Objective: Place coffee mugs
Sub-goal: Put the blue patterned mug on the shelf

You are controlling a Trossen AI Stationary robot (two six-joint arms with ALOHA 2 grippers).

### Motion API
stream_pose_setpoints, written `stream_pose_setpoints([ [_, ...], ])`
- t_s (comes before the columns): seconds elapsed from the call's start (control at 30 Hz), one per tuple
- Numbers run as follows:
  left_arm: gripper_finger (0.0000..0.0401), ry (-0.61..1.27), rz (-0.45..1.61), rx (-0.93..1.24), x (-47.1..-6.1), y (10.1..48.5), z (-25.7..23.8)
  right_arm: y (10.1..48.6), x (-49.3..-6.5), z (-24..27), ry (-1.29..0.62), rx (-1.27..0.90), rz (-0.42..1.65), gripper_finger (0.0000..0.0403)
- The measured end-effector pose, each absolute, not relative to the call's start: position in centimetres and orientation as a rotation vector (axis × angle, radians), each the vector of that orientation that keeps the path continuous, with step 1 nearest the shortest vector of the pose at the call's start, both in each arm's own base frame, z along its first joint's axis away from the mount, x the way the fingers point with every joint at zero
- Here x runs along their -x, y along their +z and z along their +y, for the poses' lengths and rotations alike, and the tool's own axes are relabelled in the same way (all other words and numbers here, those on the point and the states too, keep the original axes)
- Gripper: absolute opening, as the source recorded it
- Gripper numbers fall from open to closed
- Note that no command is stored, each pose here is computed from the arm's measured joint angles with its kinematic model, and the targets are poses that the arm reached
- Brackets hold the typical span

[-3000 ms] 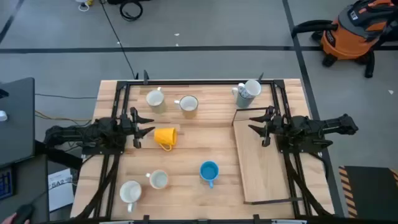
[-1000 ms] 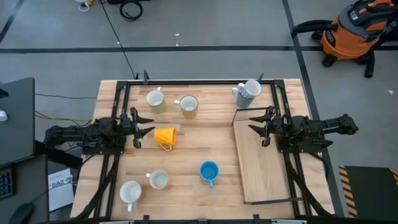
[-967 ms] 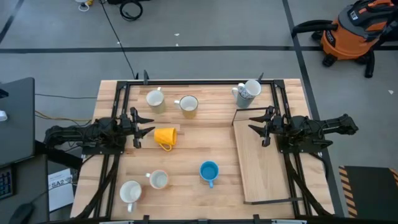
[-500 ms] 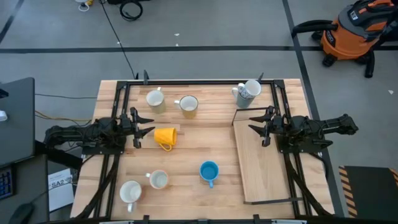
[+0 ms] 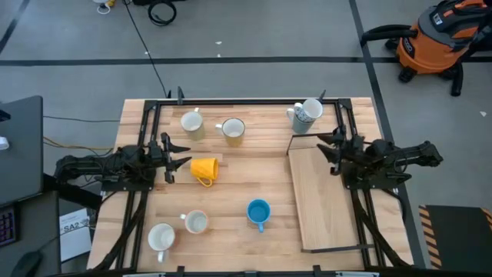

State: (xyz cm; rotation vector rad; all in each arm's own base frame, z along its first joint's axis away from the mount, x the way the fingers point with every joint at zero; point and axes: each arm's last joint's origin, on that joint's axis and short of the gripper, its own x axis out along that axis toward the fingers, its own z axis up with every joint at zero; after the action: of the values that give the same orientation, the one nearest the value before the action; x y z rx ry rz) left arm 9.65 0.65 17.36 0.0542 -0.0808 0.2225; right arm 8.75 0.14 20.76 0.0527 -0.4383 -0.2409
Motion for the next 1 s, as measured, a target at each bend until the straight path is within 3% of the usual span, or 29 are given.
stream_pose_setpoints([
  [0.27, 0.0162, 0.223, -0.081, -0.054, -9.7, 17.4, 0.7, 23.3, -7.9, -0.4, -0.38, -0.162, -0.532, 0.0158],
  [1.0, 0.0162, 0.223, -0.081, -0.054, -9.7, 17.4, 0.7, 36.6, -9.1, -2.6, -0.841, -0.002, -0.044, 0.0158],
])
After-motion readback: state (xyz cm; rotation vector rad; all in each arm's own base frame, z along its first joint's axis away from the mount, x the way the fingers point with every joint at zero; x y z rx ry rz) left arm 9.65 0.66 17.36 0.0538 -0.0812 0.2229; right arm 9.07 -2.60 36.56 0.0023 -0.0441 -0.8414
